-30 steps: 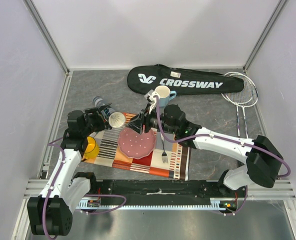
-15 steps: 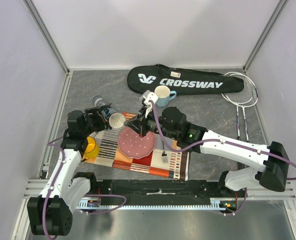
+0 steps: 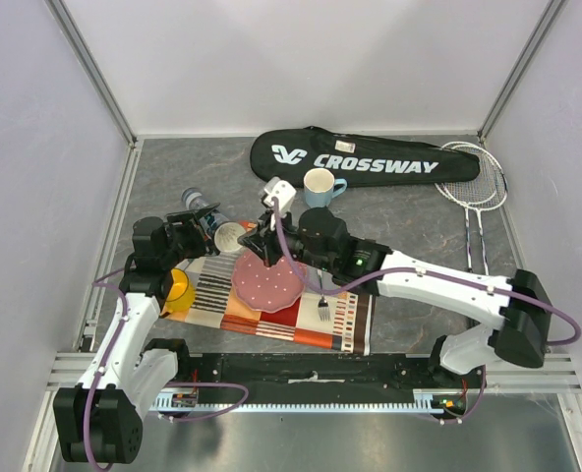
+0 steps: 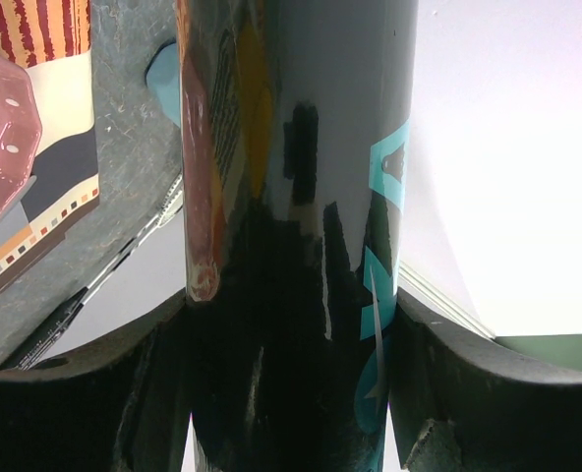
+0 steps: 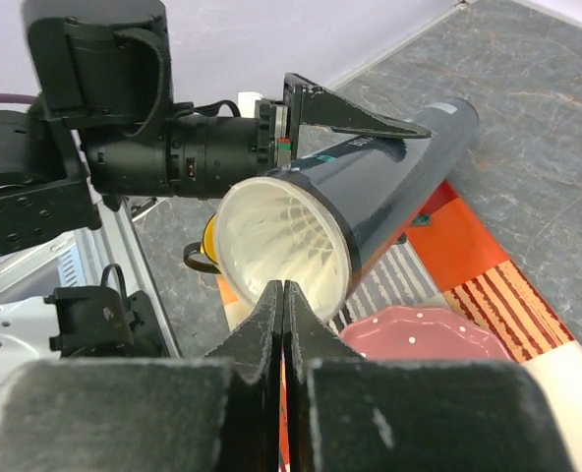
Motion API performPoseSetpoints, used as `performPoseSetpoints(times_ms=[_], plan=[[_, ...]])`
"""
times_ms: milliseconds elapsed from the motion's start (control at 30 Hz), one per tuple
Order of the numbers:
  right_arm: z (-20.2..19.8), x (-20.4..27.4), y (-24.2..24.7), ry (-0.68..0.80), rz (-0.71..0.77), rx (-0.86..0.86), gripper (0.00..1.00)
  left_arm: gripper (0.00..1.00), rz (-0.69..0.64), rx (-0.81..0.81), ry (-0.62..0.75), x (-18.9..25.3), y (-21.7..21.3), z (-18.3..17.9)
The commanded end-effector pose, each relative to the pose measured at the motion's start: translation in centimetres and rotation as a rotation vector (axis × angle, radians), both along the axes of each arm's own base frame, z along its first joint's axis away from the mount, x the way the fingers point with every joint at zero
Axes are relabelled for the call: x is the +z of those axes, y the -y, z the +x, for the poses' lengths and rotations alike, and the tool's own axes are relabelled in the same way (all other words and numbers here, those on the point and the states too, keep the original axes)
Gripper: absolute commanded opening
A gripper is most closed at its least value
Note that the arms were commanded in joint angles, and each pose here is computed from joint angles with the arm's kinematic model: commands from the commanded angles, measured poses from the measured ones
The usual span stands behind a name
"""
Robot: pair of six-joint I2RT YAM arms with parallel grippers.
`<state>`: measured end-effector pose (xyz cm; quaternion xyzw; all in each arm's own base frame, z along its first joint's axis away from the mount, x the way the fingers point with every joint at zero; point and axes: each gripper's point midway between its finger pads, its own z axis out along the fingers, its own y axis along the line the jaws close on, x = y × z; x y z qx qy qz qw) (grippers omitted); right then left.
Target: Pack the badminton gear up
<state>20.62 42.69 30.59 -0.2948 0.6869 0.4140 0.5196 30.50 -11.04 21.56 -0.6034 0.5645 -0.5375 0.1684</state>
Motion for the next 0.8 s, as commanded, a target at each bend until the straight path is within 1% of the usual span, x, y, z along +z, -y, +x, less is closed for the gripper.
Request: performPoseSetpoints(times_ms=[0,100,133,233,267,333,367,467,533,633,767], plan=[[1.1,-0.9,-3.3,0.007,0.01,0.022,0.0,0.02,0.01,-0.032,0.127,3.7,0.5,0.1],[2.8,-3.3,-4.5,0.003,-0.063,-0.03,0.0,0.02,0.01,-0.034,0.139,4.2,0.5,0.0],[3.1,-3.5,-4.4,0.009,-0.07,-0.039,0.0,0.02,0.008,-0.035,0.139,4.2,0.5,0.0],[2.8,-1.9,-3.7,0.028,-0.035,-0.044,0.0,0.02,-0.002,-0.037,0.129,3.9,0.6,-0.2],[2.5,-0.5,-3.2,0.042,-0.01,-0.039,0.0,0.02,-0.002,-0.034,0.123,3.6,0.6,-0.1],[1.6,0.5,-2.6,0.053,0.014,-0.016,0.0,0.02,-0.005,-0.03,0.12,3.4,0.5,-0.2],[1.2,2.4,-1.8,0.069,0.054,-0.016,0.0,0.02,-0.007,-0.027,0.12,3.4,0.5,-0.1],[0.1,4.4,-0.2,0.088,0.084,-0.019,0.0,0.02,-0.008,-0.022,0.119,3.3,0.4,0.0],[-0.4,4.8,0.2,0.092,0.082,-0.017,0.0,0.02,-0.006,-0.02,0.118,3.3,0.4,0.0],[-0.7,4.3,0.4,0.085,0.07,-0.019,0.0,0.02,-0.003,-0.021,0.119,3.3,0.4,0.1],[-0.5,2.1,-0.7,0.06,0.053,-0.007,0.0,0.02,-0.004,-0.025,0.126,3.6,0.4,0.0]])
